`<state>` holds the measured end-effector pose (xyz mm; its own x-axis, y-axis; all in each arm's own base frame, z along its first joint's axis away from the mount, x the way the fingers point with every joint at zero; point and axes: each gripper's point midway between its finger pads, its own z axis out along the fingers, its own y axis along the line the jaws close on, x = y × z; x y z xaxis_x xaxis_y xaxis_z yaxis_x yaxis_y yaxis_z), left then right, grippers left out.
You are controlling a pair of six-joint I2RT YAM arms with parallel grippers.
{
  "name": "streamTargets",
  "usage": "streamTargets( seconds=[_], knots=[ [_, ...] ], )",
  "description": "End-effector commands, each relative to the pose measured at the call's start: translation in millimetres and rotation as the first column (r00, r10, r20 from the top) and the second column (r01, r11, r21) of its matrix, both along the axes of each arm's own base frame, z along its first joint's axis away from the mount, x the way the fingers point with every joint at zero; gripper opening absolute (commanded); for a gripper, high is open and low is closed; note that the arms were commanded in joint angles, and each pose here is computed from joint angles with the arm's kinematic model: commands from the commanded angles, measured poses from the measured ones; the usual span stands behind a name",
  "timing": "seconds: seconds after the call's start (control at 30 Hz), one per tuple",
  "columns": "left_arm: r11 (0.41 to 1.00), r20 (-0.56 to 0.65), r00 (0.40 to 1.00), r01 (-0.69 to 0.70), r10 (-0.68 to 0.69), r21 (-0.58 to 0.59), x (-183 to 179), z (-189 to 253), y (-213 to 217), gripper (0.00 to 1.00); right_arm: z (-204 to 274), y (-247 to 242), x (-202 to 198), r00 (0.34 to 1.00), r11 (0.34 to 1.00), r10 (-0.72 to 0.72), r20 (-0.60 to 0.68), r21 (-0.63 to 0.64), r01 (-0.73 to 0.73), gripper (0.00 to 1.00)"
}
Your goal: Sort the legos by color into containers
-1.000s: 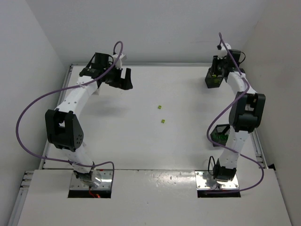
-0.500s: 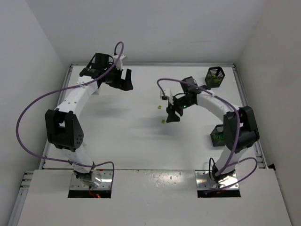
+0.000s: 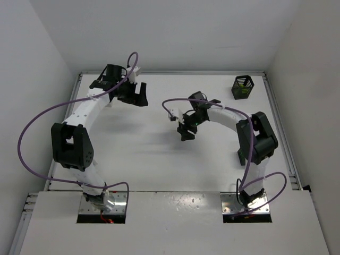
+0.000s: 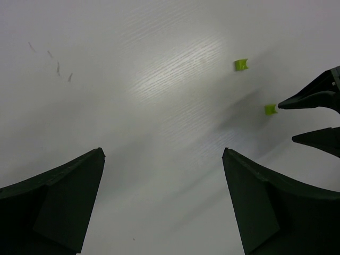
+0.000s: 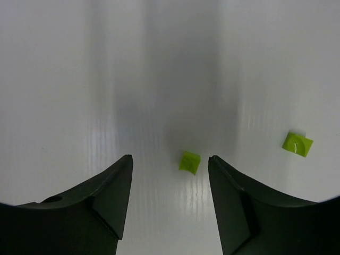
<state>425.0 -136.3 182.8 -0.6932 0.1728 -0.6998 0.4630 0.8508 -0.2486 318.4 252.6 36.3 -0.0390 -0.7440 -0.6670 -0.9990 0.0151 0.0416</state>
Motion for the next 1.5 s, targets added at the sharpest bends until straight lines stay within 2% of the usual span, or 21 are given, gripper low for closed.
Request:
streamTargets(
  seconds=[0.0, 0.23, 0.33, 0.6, 0.9, 1.0, 1.17, 1.23, 1.47],
  knots=[
    [0.999, 0.075, 0.996, -0.053, 0.054, -0.007, 0.6, 26.0, 15.9, 1.00, 1.1, 7.1, 14.4, 0.998, 0.999, -0.037, 0.041, 0.000, 0.037, 0.59],
    [0.997, 0.057, 0.996, -0.072, 0.073, -0.018, -2.2, 19.7, 23.3, 1.00, -22.2, 2.8, 16.1, 0.994, 0.992, -0.105, 0.038, -0.063, 0.107, 0.58],
    [0.995, 0.051, 0.995, -0.085, 0.088, -0.052, -0.4, 22.6, 26.9, 1.00, -26.3, -2.2, 24.8, 0.988, 0.987, -0.133, 0.081, -0.086, 0.139, 0.55],
    [0.993, 0.042, 0.995, -0.091, 0.094, -0.077, 2.2, 21.8, 30.4, 1.00, -39.6, -7.0, 23.8, 0.986, 0.978, -0.149, 0.076, -0.136, 0.158, 0.52],
    [0.991, 0.027, 0.994, -0.107, 0.109, -0.081, 6.5, 14.9, 33.8, 1.00, -44.2, -6.2, 19.0, 0.986, 0.972, -0.138, 0.098, -0.178, 0.154, 0.43],
    [0.991, 0.026, 0.994, -0.100, 0.103, -0.087, 5.9, 15.4, 32.4, 1.00, -46.5, -8.1, 19.0, 0.985, 0.970, -0.141, 0.104, -0.184, 0.158, 0.36],
    [0.990, 0.011, 0.994, -0.107, 0.108, -0.091, 6.5, 11.7, 32.0, 1.00, -46.8, -6.3, 17.7, 0.985, 0.970, -0.134, 0.109, -0.190, 0.153, 0.17],
    [0.990, 0.011, 0.994, -0.107, 0.108, -0.091, 6.5, 11.7, 32.0, 1.00, -31.8, 0.2, 21.1, 0.983, 0.977, -0.130, 0.126, -0.151, 0.148, 0.11],
    [0.976, 0.010, 0.994, -0.108, 0.111, -0.187, -11.6, 16.7, 43.2, 1.00, 56.8, 20.7, 36.5, 0.956, 0.963, -0.269, 0.120, 0.058, 0.263, 0.04]
  ],
)
